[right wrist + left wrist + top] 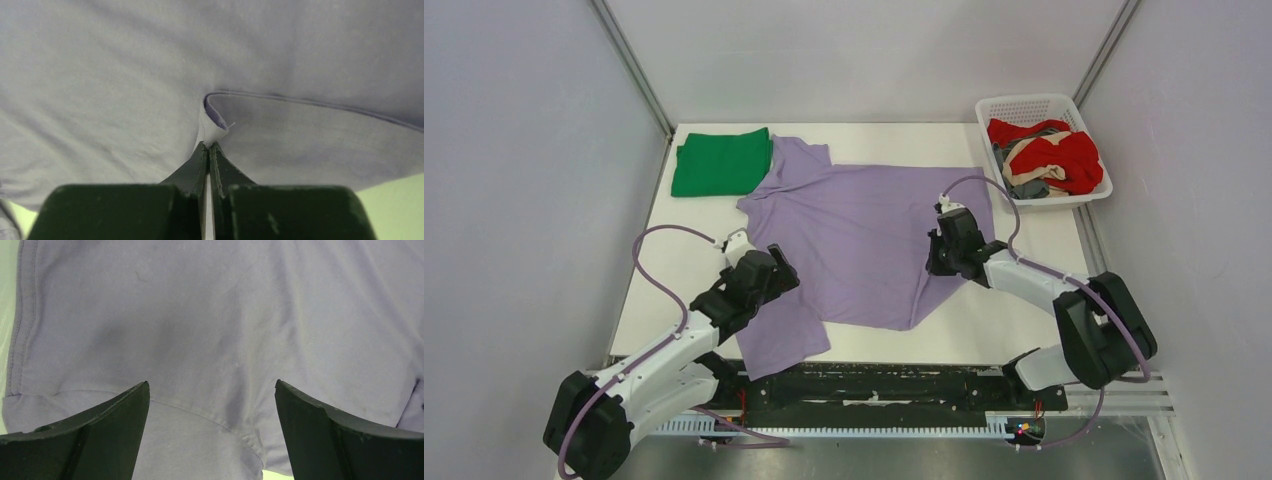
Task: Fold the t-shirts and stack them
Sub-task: Flatten out the tshirt
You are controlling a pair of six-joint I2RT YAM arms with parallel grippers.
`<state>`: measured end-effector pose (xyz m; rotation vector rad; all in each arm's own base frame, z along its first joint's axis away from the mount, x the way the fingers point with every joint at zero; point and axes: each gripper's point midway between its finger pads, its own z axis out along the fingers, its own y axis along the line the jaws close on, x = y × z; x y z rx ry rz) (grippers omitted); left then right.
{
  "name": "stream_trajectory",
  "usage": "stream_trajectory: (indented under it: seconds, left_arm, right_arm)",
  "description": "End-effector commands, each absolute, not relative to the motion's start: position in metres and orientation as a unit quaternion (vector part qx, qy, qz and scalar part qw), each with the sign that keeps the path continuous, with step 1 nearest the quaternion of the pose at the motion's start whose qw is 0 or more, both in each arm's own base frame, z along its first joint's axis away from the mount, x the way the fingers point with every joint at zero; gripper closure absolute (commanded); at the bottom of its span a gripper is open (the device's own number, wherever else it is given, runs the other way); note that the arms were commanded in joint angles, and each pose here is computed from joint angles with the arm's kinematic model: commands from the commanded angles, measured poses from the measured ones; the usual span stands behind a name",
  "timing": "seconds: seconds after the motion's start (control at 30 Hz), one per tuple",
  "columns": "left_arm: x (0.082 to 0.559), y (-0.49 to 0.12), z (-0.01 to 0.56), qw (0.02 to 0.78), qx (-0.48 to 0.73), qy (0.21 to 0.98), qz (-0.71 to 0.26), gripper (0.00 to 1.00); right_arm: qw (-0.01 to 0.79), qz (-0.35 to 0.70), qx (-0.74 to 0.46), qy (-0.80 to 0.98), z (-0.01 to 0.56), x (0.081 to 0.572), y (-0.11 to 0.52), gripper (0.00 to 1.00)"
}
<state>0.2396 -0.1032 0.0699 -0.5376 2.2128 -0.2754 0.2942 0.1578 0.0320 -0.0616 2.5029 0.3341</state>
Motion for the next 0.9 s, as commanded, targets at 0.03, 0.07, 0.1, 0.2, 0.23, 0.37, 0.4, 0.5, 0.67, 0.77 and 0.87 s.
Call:
stream_trajectory:
  seconds: [0.03,0.07,0.1,0.2,0.23,0.37,0.4,0.5,0.67,0.77,0.87]
  left_arm:
    - [0.246,-0.105,0.080,0.429,-0.210,0.871,-0.115,0.00]
    - [0.246,-0.104,0.081,0.430,-0.211,0.870,-0.116,0.00]
    - [0.246,-0.104,0.081,0.431,-0.211,0.869,-0.115,0.00]
    - [0.245,-0.102,0.080,0.432,-0.214,0.869,-0.113,0.00]
    - [0.245,-0.102,0.080,0.432,-0.214,0.869,-0.112,0.00]
    - [0.244,-0.101,0.078,0.428,-0.214,0.871,-0.109,0.00]
    - [0.243,-0.101,0.076,0.425,-0.213,0.873,-0.108,0.00]
    - [0.242,-0.100,0.073,0.422,-0.215,0.875,-0.103,0.00]
    - [0.241,-0.098,0.070,0.417,-0.218,0.878,-0.094,0.00]
    - [0.238,-0.098,0.073,0.410,-0.219,0.880,-0.096,0.00]
    - [0.233,-0.101,0.083,0.403,-0.219,0.882,-0.106,0.00]
  right_arm:
    - [0.294,0.094,-0.002,0.951,0.046,0.268,0.134,1.00]
    - [0.284,0.076,0.003,0.956,0.046,0.259,0.124,1.00]
    - [0.266,0.050,0.008,0.963,0.044,0.245,0.112,1.00]
    - [0.235,-0.005,0.034,0.971,0.044,0.211,0.081,1.00]
    - [0.228,-0.011,0.043,0.973,0.044,0.202,0.075,0.98]
    - [0.185,-0.029,0.079,0.979,0.028,0.162,0.058,0.93]
    - [0.183,-0.036,0.087,0.979,0.025,0.155,0.053,0.88]
    - [0.181,-0.076,0.107,0.975,0.017,0.142,0.034,0.82]
    - [0.191,-0.104,0.115,0.969,0.018,0.140,0.021,0.52]
    - [0.246,-0.085,0.110,0.959,0.038,0.162,0.027,0.33]
    - [0.339,-0.037,0.098,0.935,0.069,0.197,0.041,0.03]
